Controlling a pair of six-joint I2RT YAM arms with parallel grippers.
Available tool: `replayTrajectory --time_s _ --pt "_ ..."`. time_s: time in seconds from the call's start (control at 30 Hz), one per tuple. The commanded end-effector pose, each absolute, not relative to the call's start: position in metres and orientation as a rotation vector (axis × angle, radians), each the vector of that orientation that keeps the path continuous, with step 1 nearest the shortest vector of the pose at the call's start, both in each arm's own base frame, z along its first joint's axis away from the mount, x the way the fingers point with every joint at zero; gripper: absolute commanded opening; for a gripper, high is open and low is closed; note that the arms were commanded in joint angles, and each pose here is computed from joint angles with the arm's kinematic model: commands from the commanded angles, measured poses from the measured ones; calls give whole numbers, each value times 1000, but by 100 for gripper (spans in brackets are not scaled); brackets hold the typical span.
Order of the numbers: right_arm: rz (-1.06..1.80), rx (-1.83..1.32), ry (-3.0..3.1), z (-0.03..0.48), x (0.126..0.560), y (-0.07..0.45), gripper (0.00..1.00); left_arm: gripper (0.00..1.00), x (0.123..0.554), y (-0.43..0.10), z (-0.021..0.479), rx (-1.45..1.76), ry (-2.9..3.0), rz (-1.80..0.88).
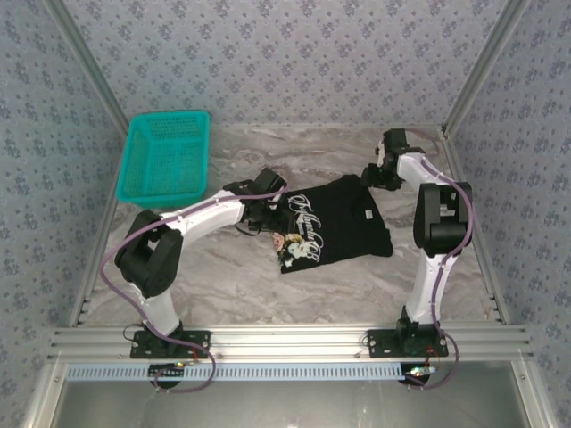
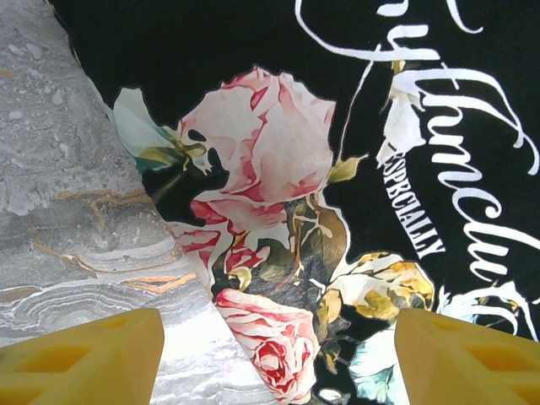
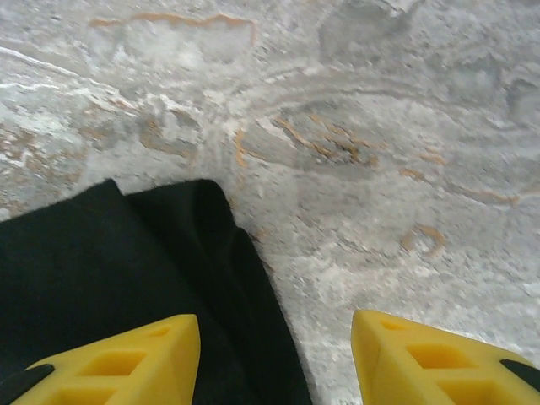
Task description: Fold the inside-out t-shirt
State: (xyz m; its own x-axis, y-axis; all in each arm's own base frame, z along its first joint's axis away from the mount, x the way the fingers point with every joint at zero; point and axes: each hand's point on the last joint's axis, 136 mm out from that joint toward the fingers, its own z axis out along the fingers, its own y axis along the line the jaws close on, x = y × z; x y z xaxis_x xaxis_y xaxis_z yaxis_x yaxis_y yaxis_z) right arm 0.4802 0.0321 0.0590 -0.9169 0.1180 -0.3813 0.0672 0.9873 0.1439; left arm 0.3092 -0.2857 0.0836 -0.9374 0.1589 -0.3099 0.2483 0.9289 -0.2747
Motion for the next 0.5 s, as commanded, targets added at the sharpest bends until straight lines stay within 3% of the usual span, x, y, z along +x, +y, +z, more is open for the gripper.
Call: replayTrajectory --time_s 0.0,0.2,0.33,0.47 --pt "76 125 2689 99 468 30 54 73 330 -291 104 329 2738 -450" --pt "152 44 2677 121 391 81 54 73 367 -307 120 330 2654 -605" --pt "343 131 2760 102 332 110 51 71 382 -338 108 405 2655 -731" --pt "368 228 2868 75 300 118 47 69 401 -349 84 446 2703 -676"
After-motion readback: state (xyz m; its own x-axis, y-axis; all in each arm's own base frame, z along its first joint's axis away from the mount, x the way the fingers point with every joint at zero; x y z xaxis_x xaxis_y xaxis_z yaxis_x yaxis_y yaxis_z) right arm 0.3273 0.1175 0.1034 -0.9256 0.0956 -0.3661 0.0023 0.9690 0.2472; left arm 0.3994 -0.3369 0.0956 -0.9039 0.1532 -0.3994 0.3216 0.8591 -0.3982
